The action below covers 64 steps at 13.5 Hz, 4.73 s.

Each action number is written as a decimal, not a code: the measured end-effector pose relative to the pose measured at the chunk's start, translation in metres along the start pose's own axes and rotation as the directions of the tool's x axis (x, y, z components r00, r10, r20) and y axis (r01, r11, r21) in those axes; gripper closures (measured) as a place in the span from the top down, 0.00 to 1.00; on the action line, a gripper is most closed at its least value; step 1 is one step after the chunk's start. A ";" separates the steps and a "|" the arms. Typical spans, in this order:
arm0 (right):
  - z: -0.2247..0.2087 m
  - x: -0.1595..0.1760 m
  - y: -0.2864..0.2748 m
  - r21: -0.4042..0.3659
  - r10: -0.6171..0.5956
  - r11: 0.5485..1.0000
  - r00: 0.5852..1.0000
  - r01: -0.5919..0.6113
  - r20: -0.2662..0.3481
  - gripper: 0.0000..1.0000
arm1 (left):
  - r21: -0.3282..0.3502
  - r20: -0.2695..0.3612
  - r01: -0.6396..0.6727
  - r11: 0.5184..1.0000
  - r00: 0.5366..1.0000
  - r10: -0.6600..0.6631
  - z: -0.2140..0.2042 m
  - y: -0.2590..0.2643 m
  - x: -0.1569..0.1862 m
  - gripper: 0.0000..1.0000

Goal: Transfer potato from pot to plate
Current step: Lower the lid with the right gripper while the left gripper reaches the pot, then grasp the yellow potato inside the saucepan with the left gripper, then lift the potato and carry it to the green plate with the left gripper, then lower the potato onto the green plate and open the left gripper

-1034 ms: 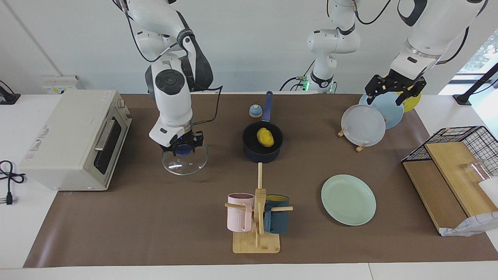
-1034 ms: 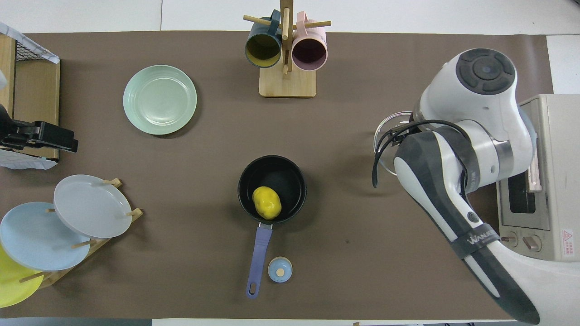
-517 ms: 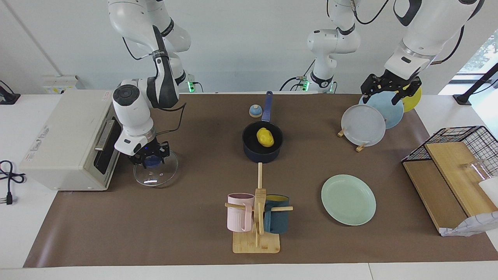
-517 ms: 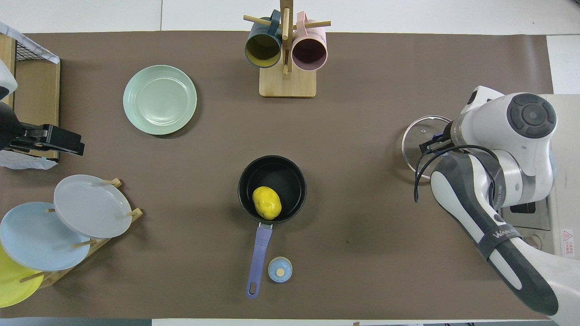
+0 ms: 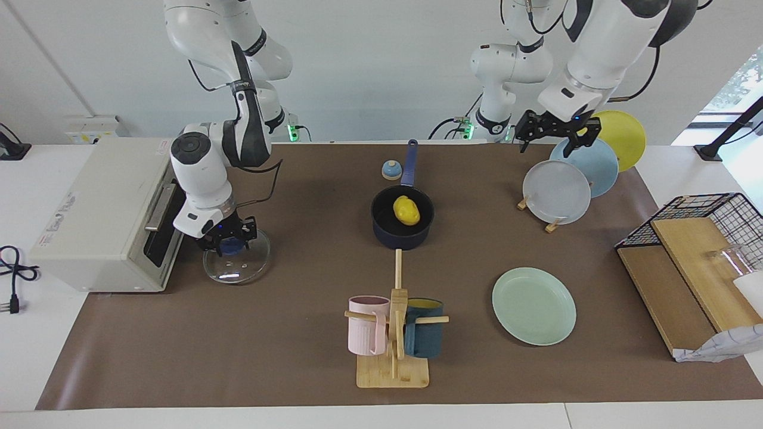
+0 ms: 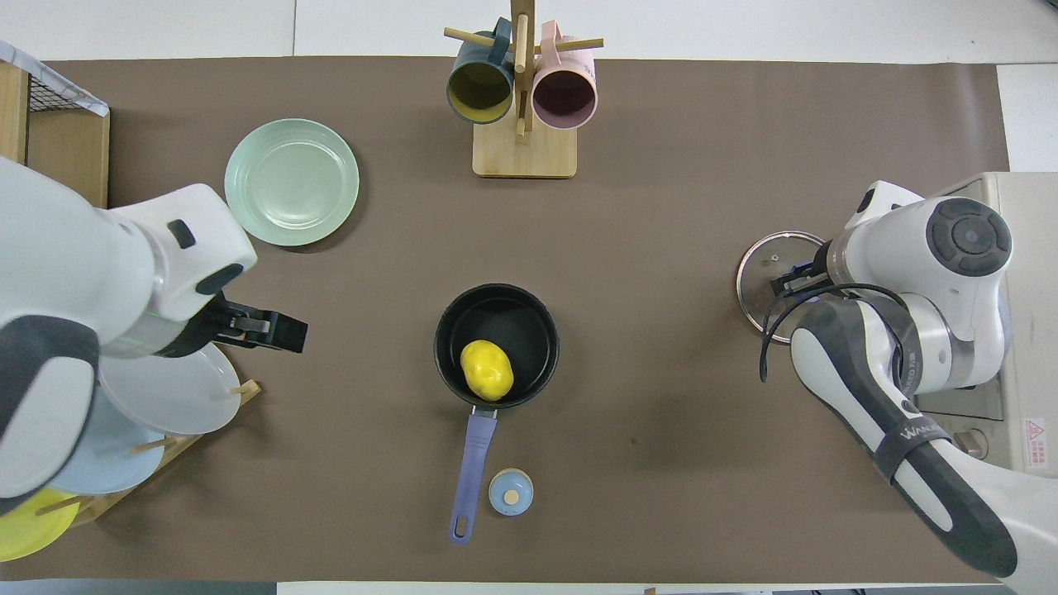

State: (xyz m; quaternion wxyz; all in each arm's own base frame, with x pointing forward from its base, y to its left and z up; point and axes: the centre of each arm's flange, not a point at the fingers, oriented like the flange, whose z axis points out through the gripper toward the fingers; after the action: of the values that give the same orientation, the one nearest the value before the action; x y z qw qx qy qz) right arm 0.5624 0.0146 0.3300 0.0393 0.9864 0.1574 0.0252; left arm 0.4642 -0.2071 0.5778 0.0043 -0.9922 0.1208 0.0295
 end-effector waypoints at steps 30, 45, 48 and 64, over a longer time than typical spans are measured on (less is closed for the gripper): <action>-0.274 -0.011 0.014 0.037 0.236 0.969 0.962 -0.243 0.139 1.00 | -0.035 -0.005 0.240 0.970 0.971 -0.240 0.252 0.214 0.010 1.00; -0.273 -0.015 0.026 0.035 0.259 0.963 0.956 -0.267 0.140 1.00 | -0.028 0.001 0.263 0.964 0.965 -0.263 0.218 0.205 0.028 0.61; -0.274 -0.015 0.027 0.035 0.260 0.963 0.956 -0.267 0.138 1.00 | -0.027 0.010 0.291 0.956 0.957 -0.291 0.173 0.177 0.046 0.61; -0.273 -0.022 0.050 0.050 0.305 0.948 0.942 -0.314 0.138 1.00 | -0.075 -0.111 0.185 0.980 0.975 -0.192 0.152 -0.154 0.192 0.61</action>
State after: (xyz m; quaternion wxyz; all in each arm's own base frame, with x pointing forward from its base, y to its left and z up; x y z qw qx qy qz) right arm 0.5395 -0.0205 0.6056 0.0099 0.9992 -0.0017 -0.0379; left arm 0.6782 -0.1015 0.4145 -0.0319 -0.9988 0.0252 -0.0259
